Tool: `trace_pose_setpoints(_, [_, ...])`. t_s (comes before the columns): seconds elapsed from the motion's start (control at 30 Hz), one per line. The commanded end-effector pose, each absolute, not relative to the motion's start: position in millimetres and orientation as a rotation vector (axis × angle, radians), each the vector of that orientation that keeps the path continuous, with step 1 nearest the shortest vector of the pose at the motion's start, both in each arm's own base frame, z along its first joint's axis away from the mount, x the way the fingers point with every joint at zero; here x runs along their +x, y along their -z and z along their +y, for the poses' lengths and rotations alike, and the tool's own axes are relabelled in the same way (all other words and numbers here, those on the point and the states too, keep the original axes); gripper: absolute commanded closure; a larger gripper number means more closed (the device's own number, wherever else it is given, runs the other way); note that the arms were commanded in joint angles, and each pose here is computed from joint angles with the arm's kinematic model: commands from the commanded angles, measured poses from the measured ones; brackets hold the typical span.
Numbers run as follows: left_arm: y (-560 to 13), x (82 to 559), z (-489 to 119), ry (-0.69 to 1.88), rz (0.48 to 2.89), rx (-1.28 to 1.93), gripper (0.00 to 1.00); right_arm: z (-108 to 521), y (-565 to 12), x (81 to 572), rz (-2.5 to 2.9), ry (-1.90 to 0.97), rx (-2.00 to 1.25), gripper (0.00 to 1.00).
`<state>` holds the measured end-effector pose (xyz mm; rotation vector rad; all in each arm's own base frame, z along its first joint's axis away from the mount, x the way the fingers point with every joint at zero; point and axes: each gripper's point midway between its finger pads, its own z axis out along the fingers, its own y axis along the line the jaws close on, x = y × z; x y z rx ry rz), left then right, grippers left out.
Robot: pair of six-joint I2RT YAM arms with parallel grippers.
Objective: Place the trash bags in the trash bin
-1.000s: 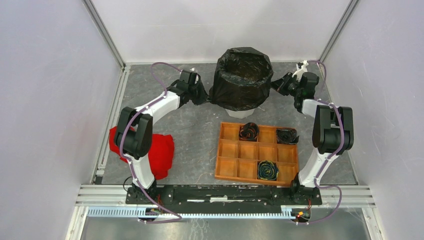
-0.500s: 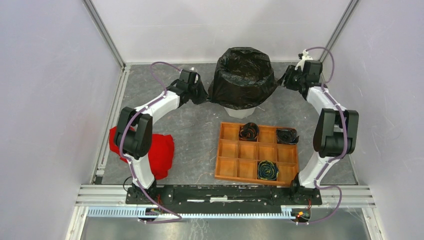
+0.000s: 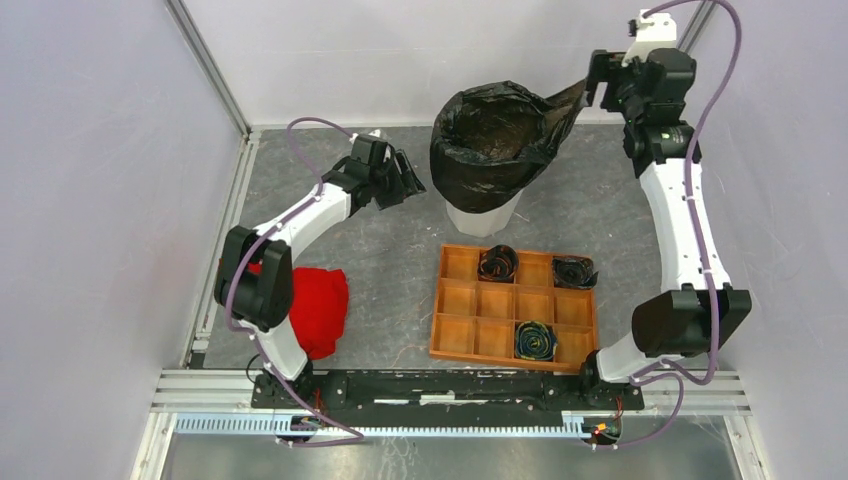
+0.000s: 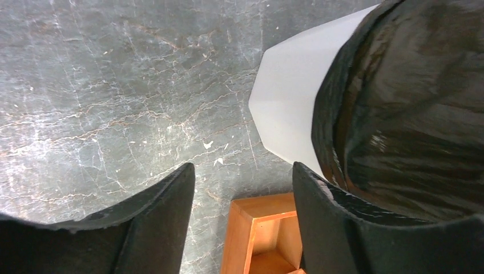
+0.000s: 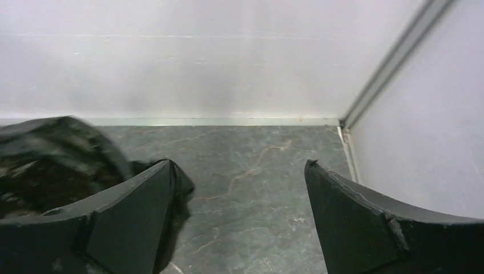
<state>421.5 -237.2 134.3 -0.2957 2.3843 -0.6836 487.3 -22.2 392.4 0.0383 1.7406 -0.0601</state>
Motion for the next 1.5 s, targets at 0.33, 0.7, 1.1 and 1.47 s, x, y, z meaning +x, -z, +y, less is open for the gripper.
trace_pose_setpoints(0.33, [-193.8,411.4,-232.5,0.73,2.262,-0.218,0.25,1.7,-236.0,475.1,1.937,-0.136,0.097,0.13])
trace_pose_setpoints(0.7, [-196.7,410.7,-239.2,0.779,2.264,-0.213,0.23,52.1,-166.1,463.9,2.044,-0.509,0.027,0.13])
trace_pose_setpoints(1.1, [-206.2,409.8,-246.1,0.851,2.234,-0.222,0.22,10.1,-238.5,436.2,1.934,-0.489,0.123,0.09])
trace_pose_setpoints(1.47, [-207.2,409.9,-243.8,0.873,2.224,-0.241,0.2,105.2,-384.9,441.8,1.685,-0.309,-0.471,0.19])
